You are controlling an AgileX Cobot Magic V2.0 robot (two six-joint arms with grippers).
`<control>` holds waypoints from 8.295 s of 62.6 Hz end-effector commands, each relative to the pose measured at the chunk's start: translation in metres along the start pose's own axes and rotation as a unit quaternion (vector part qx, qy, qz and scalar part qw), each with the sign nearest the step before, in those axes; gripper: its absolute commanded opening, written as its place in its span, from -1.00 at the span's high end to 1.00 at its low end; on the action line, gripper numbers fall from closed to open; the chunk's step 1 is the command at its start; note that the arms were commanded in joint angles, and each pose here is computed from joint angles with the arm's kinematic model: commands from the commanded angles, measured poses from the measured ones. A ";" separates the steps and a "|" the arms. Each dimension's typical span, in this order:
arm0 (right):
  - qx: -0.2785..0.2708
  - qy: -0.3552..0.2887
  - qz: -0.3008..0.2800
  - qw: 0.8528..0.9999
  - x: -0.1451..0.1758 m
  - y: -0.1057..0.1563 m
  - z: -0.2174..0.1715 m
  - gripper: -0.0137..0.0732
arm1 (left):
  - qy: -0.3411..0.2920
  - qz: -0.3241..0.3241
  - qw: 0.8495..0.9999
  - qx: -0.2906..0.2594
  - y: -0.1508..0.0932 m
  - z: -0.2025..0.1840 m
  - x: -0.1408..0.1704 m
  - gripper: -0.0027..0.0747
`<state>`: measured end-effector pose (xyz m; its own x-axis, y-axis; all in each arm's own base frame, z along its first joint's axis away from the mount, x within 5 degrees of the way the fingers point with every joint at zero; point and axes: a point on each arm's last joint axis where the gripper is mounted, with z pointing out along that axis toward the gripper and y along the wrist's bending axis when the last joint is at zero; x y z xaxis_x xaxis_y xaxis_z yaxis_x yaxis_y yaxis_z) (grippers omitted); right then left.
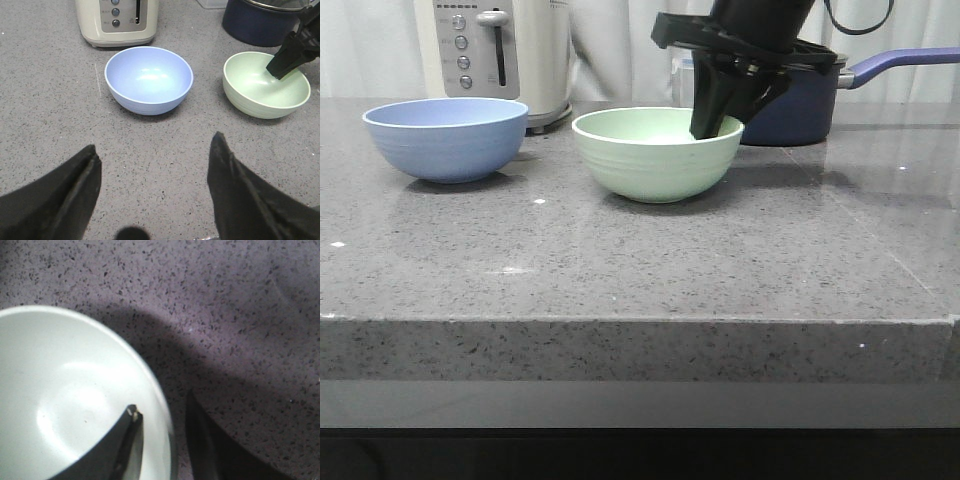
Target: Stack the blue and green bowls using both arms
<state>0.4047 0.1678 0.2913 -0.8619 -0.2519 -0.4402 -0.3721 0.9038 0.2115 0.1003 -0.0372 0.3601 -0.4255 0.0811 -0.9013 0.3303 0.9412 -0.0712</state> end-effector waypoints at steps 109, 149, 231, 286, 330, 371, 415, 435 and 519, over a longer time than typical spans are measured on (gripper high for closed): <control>-0.065 -0.147 -0.054 0.986 0.079 -0.023 -0.052 0.83 | -0.033 -0.002 0.999 0.006 -0.002 -0.003 -0.011 -0.25; -0.068 -0.142 -0.054 0.986 0.080 -0.022 -0.052 0.83 | 0.041 0.004 0.999 -0.004 0.001 0.041 -0.029 -0.25; -0.068 -0.142 -0.054 0.986 0.080 -0.022 -0.052 0.83 | 0.239 -0.108 0.964 -0.041 0.065 0.278 -0.085 0.10; -0.068 -0.142 -0.054 0.986 0.080 -0.022 -0.052 0.83 | 0.172 -0.033 0.984 0.031 0.002 0.234 -0.156 0.98; -0.068 -0.141 -0.055 0.986 0.080 -0.022 -0.052 0.83 | 0.191 0.038 0.973 0.127 -0.101 0.276 -0.128 0.98; -0.068 -0.141 -0.055 0.986 0.080 -0.022 -0.052 0.83 | 0.190 0.052 0.974 0.113 -0.100 0.290 -0.121 0.98; -0.068 -0.141 -0.055 0.986 0.080 -0.022 -0.052 0.83 | 0.191 0.037 0.973 0.125 -0.102 0.289 -0.122 0.00; -0.068 -0.141 -0.055 0.986 0.080 -0.022 -0.052 0.83 | 0.155 0.062 0.980 0.113 -0.095 0.238 -0.152 0.01; 0.069 -0.114 -0.023 0.991 0.139 -0.014 -0.160 0.81 | 0.066 0.047 0.994 0.068 -0.024 -0.014 -0.037 0.01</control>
<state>0.2628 0.0780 0.3324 -0.7895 -0.3023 -0.5341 -0.4206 0.9003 0.1122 0.0951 -0.0565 0.3889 -0.5446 0.2589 -0.7977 0.4780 0.8774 -0.0416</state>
